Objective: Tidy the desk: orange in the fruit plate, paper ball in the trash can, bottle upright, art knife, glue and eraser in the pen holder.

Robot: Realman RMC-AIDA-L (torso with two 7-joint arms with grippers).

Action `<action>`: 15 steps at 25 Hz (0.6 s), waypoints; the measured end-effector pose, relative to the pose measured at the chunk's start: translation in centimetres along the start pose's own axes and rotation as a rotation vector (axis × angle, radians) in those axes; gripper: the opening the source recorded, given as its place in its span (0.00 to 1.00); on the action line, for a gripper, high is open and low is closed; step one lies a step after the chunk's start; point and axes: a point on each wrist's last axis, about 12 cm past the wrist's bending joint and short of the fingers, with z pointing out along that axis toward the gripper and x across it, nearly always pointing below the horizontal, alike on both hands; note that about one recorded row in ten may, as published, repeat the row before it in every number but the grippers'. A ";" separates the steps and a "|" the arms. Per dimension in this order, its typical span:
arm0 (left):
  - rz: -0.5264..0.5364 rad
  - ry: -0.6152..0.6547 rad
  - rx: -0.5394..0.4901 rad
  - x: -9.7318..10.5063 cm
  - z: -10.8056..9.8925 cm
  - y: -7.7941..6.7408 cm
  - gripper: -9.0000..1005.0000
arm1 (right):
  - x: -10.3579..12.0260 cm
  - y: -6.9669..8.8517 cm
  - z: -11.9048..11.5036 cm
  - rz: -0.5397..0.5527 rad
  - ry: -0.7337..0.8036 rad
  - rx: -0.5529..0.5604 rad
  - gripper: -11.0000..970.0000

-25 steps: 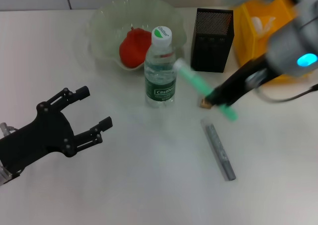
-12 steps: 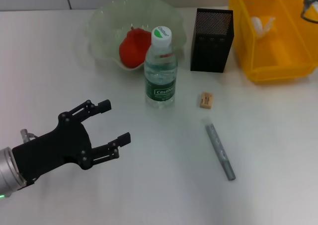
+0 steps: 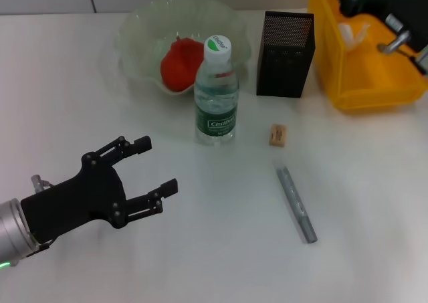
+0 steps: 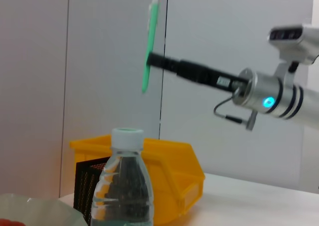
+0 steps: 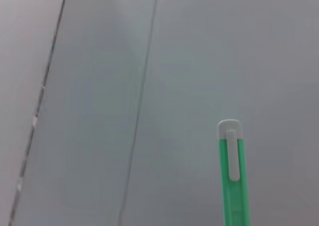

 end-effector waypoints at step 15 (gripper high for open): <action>0.009 -0.001 0.003 -0.1 0.2 0.1 0.85 | 4.5 0.2 3.0 0.100 0.222 0.050 0.28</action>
